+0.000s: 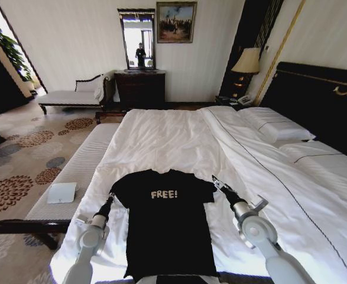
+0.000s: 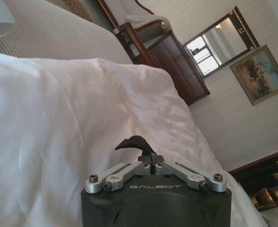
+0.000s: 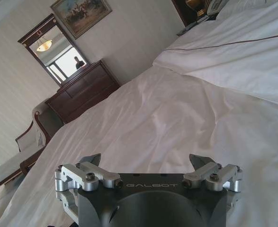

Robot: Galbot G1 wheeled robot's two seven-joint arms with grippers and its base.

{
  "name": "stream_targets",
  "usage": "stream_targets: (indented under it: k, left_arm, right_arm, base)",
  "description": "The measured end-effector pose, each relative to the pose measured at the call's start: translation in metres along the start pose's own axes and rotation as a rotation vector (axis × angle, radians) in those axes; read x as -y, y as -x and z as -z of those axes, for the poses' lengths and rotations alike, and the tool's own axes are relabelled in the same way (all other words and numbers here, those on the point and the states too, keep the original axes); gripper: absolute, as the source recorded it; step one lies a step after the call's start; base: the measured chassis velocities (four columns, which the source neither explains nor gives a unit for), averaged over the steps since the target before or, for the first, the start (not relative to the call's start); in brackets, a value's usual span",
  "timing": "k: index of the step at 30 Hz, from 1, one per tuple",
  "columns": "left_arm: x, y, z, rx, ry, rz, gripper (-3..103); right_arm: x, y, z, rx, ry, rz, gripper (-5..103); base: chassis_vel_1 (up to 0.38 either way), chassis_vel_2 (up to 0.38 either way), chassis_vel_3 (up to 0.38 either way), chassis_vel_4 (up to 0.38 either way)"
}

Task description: Fold the clothes on the bed.

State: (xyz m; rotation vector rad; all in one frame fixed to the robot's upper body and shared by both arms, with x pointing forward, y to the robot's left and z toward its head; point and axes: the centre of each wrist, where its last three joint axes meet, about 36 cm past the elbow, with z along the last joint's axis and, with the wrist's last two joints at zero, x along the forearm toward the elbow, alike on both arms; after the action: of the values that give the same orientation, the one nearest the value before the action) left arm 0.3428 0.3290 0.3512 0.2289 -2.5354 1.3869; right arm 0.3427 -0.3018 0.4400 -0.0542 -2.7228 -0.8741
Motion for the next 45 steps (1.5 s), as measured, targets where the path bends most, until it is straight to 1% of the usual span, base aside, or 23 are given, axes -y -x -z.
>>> stream_targets:
  k: [3, 7, 14, 16, 17, 19, 22, 23, 25, 29, 30, 31, 33, 34, 36, 37, 38, 39, 40, 41, 42, 44, 45]
  left_arm:
    - [-0.002, 0.003, 0.01, 0.011, 0.017, 0.009, 0]
    - [-0.007, 0.014, 0.027, 0.012, 0.059, 0.023, 0]
    - [-0.017, 0.029, 0.032, 0.002, 0.095, 0.067, 0]
    - [-0.024, 0.03, 0.03, -0.002, 0.113, 0.095, -1]
    - [-0.026, 0.03, 0.03, -0.001, 0.121, 0.106, 4]
    - [-0.029, 0.03, 0.03, 0.003, 0.132, 0.124, 4]
    - [-0.034, 0.025, 0.032, 0.048, 0.183, 0.195, 20]
    - [-0.032, 0.02, 0.035, 0.067, 0.181, 0.201, 26]
    - [-0.029, 0.014, 0.039, 0.082, 0.175, 0.197, 26]
    - [-0.014, -0.021, 0.06, 0.158, 0.169, 0.166, 47]
    - [-0.01, -0.032, 0.069, 0.184, 0.155, 0.159, 47]
    - [-0.01, -0.032, 0.069, 0.184, 0.155, 0.159, 47]
    - [-0.005, -0.053, 0.086, 0.221, 0.113, 0.154, 58]
    - [-0.003, -0.065, 0.092, 0.231, 0.102, 0.151, 64]
    - [-0.003, -0.088, 0.096, 0.232, 0.116, 0.162, 75]
    - [-0.003, -0.088, 0.096, 0.232, 0.116, 0.162, 75]
    - [-0.005, -0.1, 0.094, 0.225, 0.139, 0.159, 80]
    - [-0.006, -0.109, 0.093, 0.217, 0.158, 0.149, 80]
    - [-0.006, -0.115, 0.09, 0.206, 0.183, 0.131, 85]
    - [-0.006, -0.118, 0.088, 0.198, 0.208, 0.117, 90]
    - [-0.006, -0.118, 0.088, 0.198, 0.208, 0.117, 90]
    - [-0.002, -0.116, 0.082, 0.181, 0.285, 0.082, 99]
    - [-0.001, -0.115, 0.081, 0.179, 0.308, 0.076, 99]
  right_arm:
    - [0.0, -0.001, 0.001, 0.002, 0.0, 0.0, 100]
    - [-0.001, -0.002, 0.0, 0.003, 0.001, 0.001, 100]
    - [-0.003, -0.004, -0.001, 0.003, -0.001, 0.004, 100]
    - [-0.004, -0.005, -0.002, 0.003, -0.002, 0.006, 100]
    - [-0.005, -0.005, -0.002, 0.003, -0.002, 0.007, 100]
    - [-0.005, -0.006, -0.001, 0.005, -0.003, 0.008, 100]
    - [-0.006, -0.007, 0.0, 0.009, -0.003, 0.009, 100]
    - [-0.007, -0.008, 0.001, 0.011, -0.003, 0.01, 100]
    - [-0.007, -0.008, 0.001, 0.012, -0.001, 0.011, 100]
    - [-0.012, -0.01, -0.001, 0.019, 0.015, 0.015, 100]
    - [-0.013, -0.009, -0.001, 0.021, 0.02, 0.016, 100]
    - [-0.013, -0.009, -0.001, 0.021, 0.02, 0.016, 100]
    - [-0.015, -0.008, -0.001, 0.019, 0.033, 0.019, 100]
    - [-0.015, -0.006, 0.0, 0.012, 0.052, 0.021, 100]
    - [-0.015, -0.001, 0.004, -0.025, 0.12, 0.021, 100]
    - [-0.015, -0.001, 0.004, -0.025, 0.12, 0.021, 100]
    - [-0.014, 0.002, 0.006, -0.045, 0.154, 0.022, 100]
    - [-0.011, 0.005, 0.008, -0.063, 0.178, 0.023, 100]
    - [-0.008, 0.008, 0.009, -0.076, 0.191, 0.02, 100]
    - [-0.002, 0.01, 0.01, -0.091, 0.199, 0.013, 100]
    - [-0.002, 0.01, 0.01, -0.091, 0.199, 0.013, 100]
    - [0.013, 0.015, 0.008, -0.114, 0.212, -0.009, 100]
    - [0.017, 0.017, 0.007, -0.118, 0.214, -0.015, 100]
  base:
    - [0.0, 0.0, 0.0, 0.0]
    - [0.0, 0.0, 0.0, 0.0]
    - [0.0, 0.0, 0.0, 0.0]
    - [0.0, 0.0, 0.0, 0.0]
    - [0.0, 0.0, 0.0, 0.0]
    - [0.0, 0.0, 0.0, 0.0]
    - [0.0, 0.0, 0.0, 0.0]
    - [0.0, 0.0, 0.0, 0.0]
    - [0.0, 0.0, 0.0, 0.0]
    - [0.0, 0.0, 0.0, 0.0]
    - [0.0, 0.0, 0.0, 0.0]
    - [0.0, 0.0, 0.0, 0.0]
    - [0.0, 0.0, 0.0, 0.0]
    - [0.0, 0.0, 0.0, 0.0]
    - [0.0, 0.0, 0.0, 0.0]
    - [0.0, 0.0, 0.0, 0.0]
    - [0.0, 0.0, 0.0, 0.0]
    - [0.0, 0.0, 0.0, 0.0]
    - [0.0, 0.0, 0.0, 0.0]
    - [0.0, 0.0, 0.0, 0.0]
    - [0.0, 0.0, 0.0, 0.0]
    - [0.0, 0.0, 0.0, 0.0]
    - [0.0, 0.0, 0.0, 0.0]
